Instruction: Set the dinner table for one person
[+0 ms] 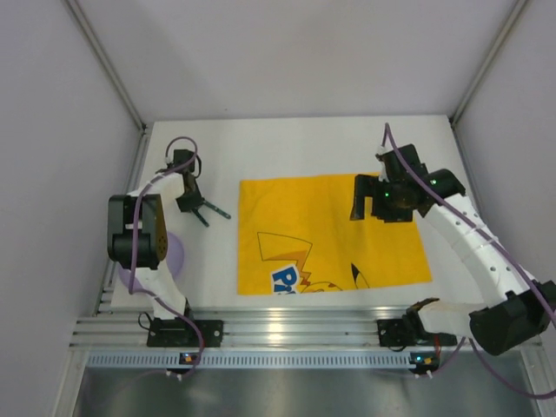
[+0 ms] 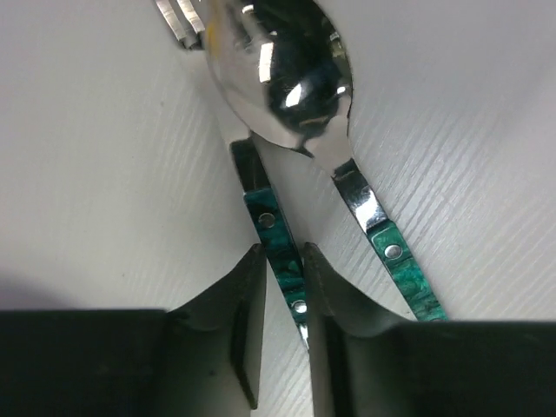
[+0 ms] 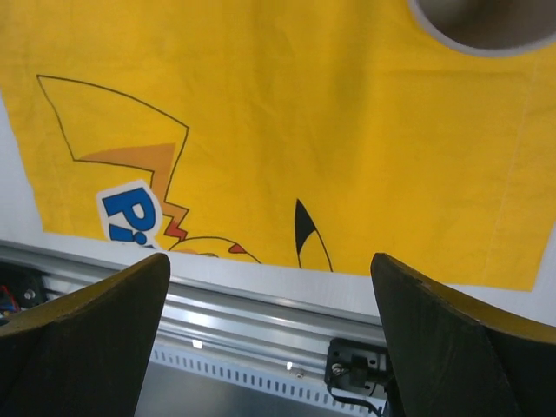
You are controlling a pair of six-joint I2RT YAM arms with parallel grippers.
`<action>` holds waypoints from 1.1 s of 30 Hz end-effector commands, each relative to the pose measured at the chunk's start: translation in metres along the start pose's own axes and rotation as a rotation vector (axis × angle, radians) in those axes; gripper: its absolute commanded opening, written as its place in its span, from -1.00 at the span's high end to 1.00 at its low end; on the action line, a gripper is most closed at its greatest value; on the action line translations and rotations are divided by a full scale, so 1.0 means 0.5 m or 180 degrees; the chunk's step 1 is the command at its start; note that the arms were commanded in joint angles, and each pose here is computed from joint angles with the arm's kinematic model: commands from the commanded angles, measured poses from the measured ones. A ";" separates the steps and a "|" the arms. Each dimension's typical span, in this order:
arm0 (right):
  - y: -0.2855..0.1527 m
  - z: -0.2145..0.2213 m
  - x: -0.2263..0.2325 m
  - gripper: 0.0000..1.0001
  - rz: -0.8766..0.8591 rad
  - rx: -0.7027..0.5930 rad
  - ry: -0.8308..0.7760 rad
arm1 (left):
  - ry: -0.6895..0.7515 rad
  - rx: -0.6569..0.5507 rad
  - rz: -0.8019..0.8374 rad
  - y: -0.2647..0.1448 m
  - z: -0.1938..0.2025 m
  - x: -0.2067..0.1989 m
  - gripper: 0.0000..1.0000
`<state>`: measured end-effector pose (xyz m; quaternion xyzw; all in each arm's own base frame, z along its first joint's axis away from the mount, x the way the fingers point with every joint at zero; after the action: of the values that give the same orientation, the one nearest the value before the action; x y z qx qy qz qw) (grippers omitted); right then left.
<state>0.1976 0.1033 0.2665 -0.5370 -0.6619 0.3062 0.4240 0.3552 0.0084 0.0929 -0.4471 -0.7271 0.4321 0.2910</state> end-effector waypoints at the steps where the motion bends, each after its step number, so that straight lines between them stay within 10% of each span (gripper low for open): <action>1: 0.021 -0.066 0.077 -0.99 -0.0333 -0.0270 -0.0194 | -0.0028 0.0080 0.0025 0.044 0.005 0.005 0.50; 4: 0.072 -0.104 0.161 -0.99 -0.0520 -0.0177 -0.0517 | 0.0020 0.0208 0.0036 0.051 0.015 0.006 1.00; 13: 0.271 -0.219 0.436 -0.99 -0.0896 0.0030 -0.1335 | -0.0164 -0.0211 0.0083 -0.116 -0.082 0.014 1.00; 22: 0.437 -0.153 0.567 -0.99 -0.1312 0.0148 -0.1455 | -0.0361 -0.0324 0.0291 -0.267 -0.041 0.051 1.00; 33: 0.251 -0.267 0.408 -0.99 -0.0321 -0.0897 -0.0720 | 0.0354 -0.0088 0.1512 -0.327 0.165 -0.104 1.00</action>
<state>0.3422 0.3808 0.1576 -0.3980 -0.7678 0.3824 0.3254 0.2487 -0.0661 0.1899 -0.5785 -0.6268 0.4602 0.2463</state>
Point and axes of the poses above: each gripper's point midway between its finger pads, its own y axis out along the fingers, its own x axis along the line the jaws close on, z = x × y, the point moved 8 cm from there along -y, back along the fingers, and after that the axes turned 1 degree about -y, right-handed, at the moved point
